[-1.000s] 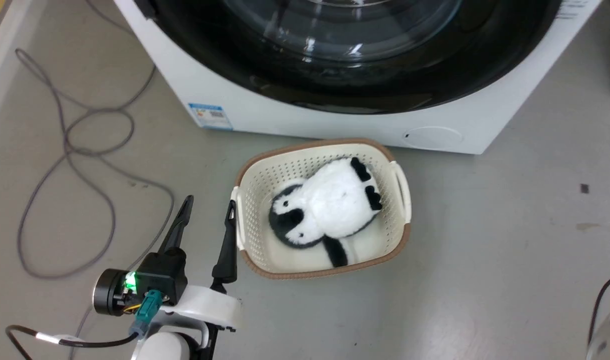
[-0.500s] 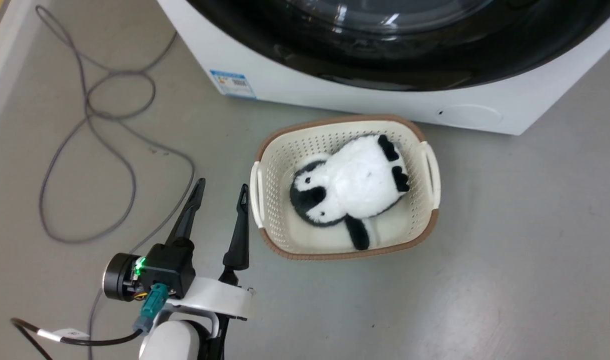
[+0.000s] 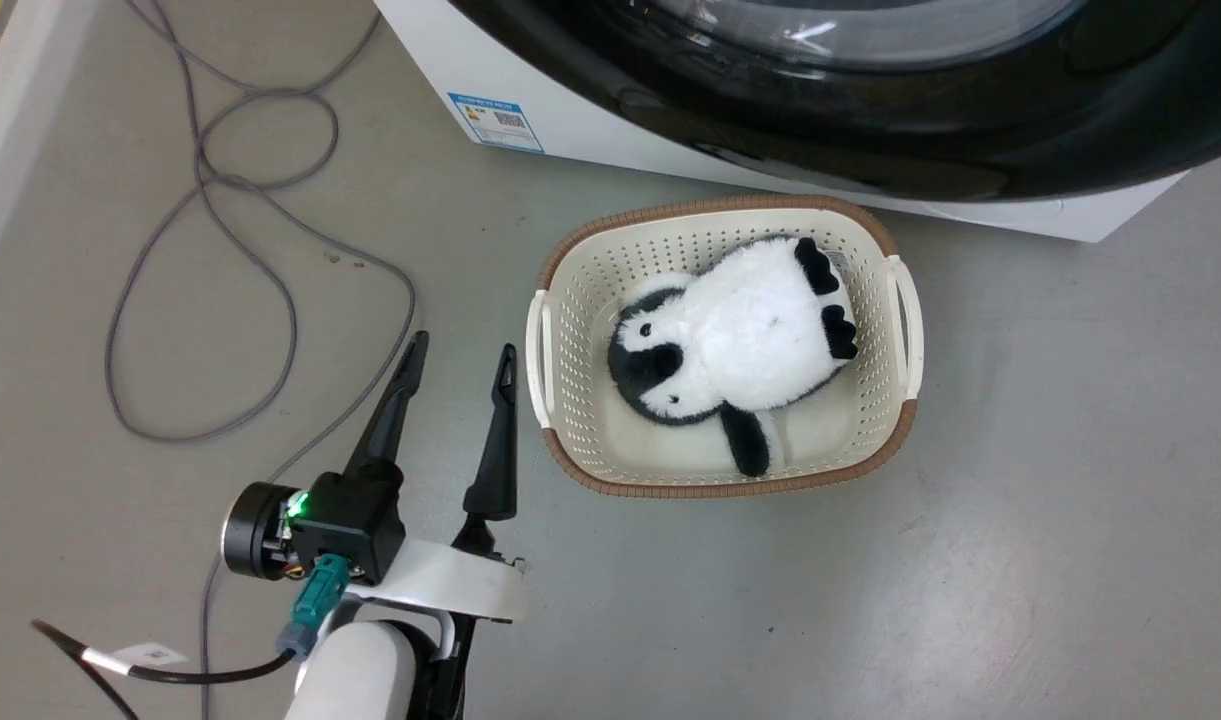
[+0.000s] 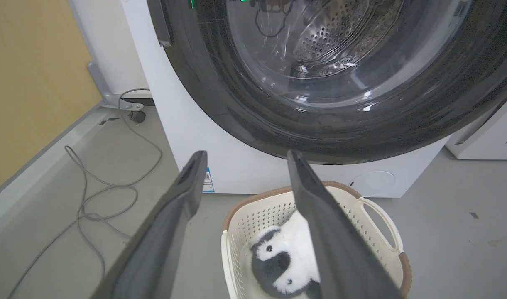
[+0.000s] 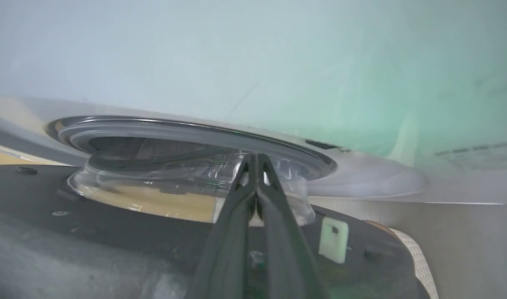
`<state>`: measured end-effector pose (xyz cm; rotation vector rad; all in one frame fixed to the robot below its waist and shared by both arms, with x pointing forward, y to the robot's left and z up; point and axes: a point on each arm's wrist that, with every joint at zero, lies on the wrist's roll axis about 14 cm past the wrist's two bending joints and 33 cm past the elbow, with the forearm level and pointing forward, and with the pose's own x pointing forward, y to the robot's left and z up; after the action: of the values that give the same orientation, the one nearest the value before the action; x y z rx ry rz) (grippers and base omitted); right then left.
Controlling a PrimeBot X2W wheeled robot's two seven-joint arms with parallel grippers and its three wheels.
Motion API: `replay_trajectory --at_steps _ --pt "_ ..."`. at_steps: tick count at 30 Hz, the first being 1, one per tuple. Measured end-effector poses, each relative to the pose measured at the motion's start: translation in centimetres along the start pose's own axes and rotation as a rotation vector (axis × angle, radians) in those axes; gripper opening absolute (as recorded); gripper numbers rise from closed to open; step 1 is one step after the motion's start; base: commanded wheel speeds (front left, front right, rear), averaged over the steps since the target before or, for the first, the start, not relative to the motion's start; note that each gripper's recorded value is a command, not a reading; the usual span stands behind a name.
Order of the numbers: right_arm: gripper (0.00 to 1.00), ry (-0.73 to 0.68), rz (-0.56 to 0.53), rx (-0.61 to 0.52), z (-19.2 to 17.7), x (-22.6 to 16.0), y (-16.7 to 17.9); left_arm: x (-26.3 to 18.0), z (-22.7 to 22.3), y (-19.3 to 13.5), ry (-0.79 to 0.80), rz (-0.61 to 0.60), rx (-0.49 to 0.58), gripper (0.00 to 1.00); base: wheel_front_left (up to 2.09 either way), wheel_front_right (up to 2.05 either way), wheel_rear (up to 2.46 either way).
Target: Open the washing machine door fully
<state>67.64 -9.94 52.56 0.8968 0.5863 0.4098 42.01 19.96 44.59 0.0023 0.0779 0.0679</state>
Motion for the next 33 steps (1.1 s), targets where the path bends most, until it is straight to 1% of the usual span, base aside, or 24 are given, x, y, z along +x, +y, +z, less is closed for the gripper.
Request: replay_trajectory --at_steps 5,15,22,33 --pt "0.0 0.018 0.012 -0.007 -0.5 -0.5 0.7 -0.1 0.3 -0.1 -0.008 0.0 -0.001 1.0 0.0 0.0 0.0" --pt "0.0 0.065 -0.011 -0.026 -2.7 -2.6 0.6 -0.5 1.7 -0.2 -0.042 -0.003 -0.006 1.0 0.0 0.0 0.0" --pt "0.0 0.121 -0.017 -0.036 -5.4 -4.6 0.9 -1.3 3.5 0.4 -0.09 0.014 -0.008 1.0 0.0 0.0 0.0" --pt "0.0 0.198 0.043 -0.024 -10.7 -8.8 2.6 -4.6 5.6 1.8 -0.143 0.061 -0.017 1.0 0.0 0.0 0.0"
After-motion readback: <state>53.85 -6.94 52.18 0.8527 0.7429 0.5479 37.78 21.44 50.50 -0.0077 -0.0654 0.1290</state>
